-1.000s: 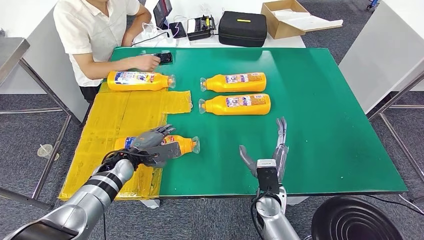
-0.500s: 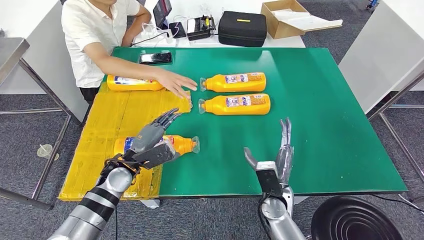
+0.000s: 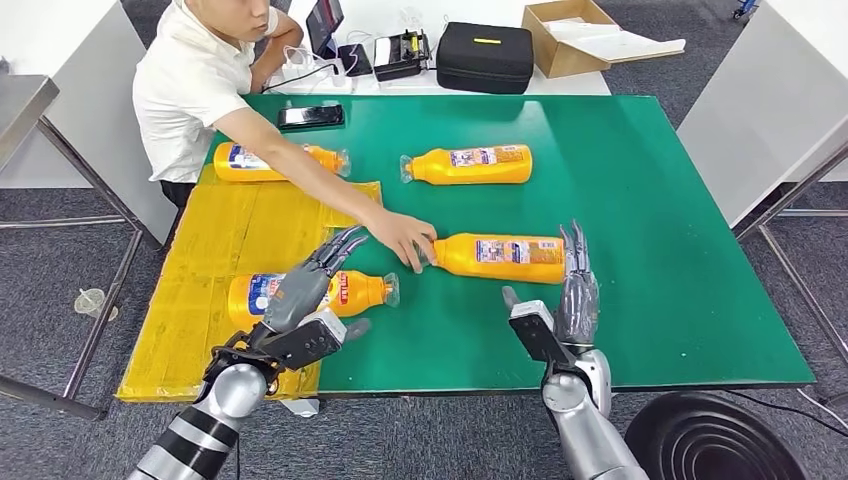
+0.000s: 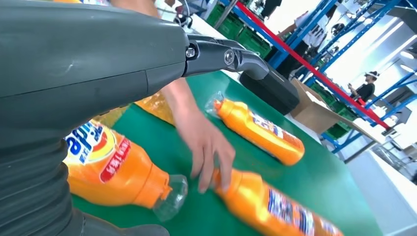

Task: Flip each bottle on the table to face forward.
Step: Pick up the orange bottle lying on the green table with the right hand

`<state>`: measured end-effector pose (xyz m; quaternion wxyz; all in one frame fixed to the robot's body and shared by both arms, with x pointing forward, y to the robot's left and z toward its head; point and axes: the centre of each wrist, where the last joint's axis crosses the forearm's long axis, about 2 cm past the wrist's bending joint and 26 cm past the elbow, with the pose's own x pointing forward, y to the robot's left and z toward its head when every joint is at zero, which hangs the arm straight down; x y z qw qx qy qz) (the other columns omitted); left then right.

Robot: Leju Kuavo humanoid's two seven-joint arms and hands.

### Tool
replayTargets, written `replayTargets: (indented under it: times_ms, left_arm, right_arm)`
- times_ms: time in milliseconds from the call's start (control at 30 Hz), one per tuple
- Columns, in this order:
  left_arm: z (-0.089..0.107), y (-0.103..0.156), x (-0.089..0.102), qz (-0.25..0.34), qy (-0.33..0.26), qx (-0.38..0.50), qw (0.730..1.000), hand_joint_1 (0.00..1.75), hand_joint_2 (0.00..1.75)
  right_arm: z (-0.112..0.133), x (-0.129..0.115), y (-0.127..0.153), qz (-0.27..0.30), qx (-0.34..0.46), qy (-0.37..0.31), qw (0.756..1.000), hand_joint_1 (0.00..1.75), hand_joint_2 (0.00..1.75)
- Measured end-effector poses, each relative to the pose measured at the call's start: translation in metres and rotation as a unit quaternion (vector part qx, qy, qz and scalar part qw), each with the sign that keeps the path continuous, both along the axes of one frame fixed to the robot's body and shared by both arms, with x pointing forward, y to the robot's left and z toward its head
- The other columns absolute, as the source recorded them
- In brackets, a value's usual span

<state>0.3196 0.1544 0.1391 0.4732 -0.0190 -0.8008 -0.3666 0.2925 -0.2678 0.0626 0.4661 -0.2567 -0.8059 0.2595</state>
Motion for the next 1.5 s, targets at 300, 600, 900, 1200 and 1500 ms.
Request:
replayTargets:
  times_ms: [300,600,900,1200,1500]
  left_arm:
    - [-0.006,-0.012,-0.016,-0.018,0.051,-0.061,0.997,0.00,1.75]
    - [-0.006,-0.015,-0.019,-0.005,0.053,-0.065,0.996,0.00,1.75]
    - [-0.005,-0.017,-0.019,-0.013,0.062,-0.076,0.995,0.00,1.75]
    - [-0.004,-0.019,-0.017,-0.019,0.065,-0.079,0.995,0.00,1.75]
    - [-0.002,-0.021,-0.017,-0.021,0.065,-0.081,0.994,0.00,1.75]
  right_arm:
    - [-0.003,0.038,-0.061,-0.095,-0.266,0.113,0.953,0.00,1.75]
    - [-0.020,0.034,-0.093,-0.093,-0.299,0.252,0.916,0.00,1.75]
    - [-0.019,0.040,-0.105,-0.072,-0.308,0.293,0.902,0.00,1.75]
    - [-0.017,0.044,-0.107,-0.057,-0.335,0.300,0.891,0.00,1.75]
    - [-0.012,0.049,-0.106,-0.064,-0.411,0.258,0.872,0.00,1.75]
